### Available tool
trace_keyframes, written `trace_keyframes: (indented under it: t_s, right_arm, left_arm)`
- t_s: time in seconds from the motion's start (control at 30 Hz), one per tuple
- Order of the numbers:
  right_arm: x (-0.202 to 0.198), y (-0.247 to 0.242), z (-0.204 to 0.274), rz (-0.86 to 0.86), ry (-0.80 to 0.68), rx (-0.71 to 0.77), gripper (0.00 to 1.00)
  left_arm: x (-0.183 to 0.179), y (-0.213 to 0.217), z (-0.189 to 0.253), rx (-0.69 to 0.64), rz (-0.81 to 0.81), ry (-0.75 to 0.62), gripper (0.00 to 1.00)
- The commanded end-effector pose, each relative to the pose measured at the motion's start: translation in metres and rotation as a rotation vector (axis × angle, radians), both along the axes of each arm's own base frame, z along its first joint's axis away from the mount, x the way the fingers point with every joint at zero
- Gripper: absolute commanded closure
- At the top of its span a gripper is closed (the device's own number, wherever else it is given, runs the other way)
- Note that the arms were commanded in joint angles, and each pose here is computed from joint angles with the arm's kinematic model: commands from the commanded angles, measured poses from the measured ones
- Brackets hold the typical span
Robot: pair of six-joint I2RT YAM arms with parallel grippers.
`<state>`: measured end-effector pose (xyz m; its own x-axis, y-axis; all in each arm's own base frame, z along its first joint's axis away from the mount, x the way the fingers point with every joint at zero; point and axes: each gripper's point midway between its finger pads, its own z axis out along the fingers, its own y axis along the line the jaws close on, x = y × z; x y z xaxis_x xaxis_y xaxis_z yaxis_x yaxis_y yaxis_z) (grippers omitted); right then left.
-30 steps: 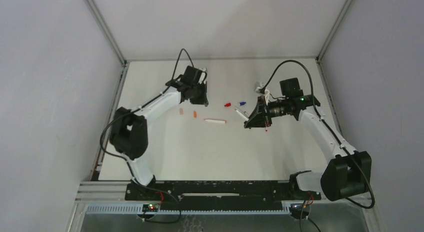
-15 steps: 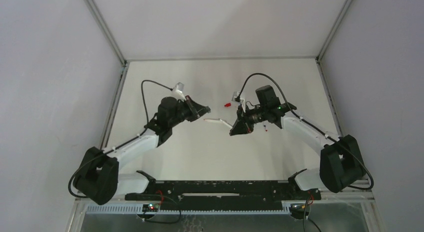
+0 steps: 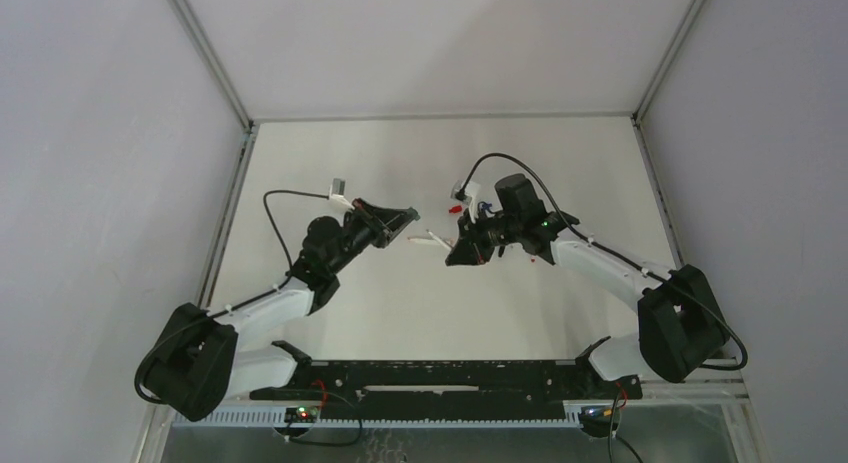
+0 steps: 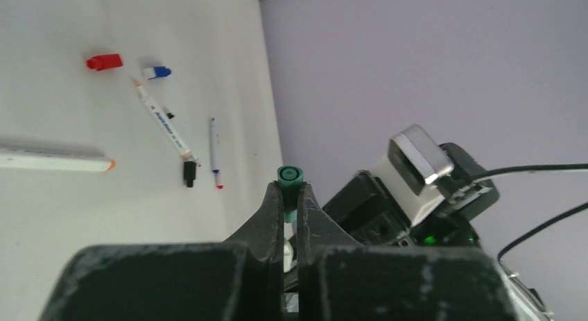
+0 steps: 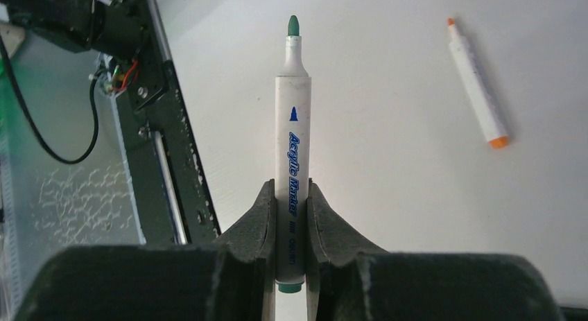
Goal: Insert the pens into the pen caps
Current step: Insert the pen into the pen cap.
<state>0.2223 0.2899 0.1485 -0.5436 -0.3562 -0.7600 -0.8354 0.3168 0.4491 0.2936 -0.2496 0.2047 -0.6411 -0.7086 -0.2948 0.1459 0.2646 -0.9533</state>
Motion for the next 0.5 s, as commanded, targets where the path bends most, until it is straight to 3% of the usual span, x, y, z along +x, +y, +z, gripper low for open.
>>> trace_keyframes:
  t_s: [0.0,0.47]
  right_arm:
    - [0.014,0.004,0.007,-0.077,-0.017,0.012,1.0]
    - [0.006,0.008,0.024,-0.043,0.031,0.091,1.0]
  left_arm:
    - [-0.003,0.0,0.023,-0.092,0.01,-0.046,1.0]
    - [-0.003,-0.01,0.02,-0.079,-0.002,-0.043,1.0]
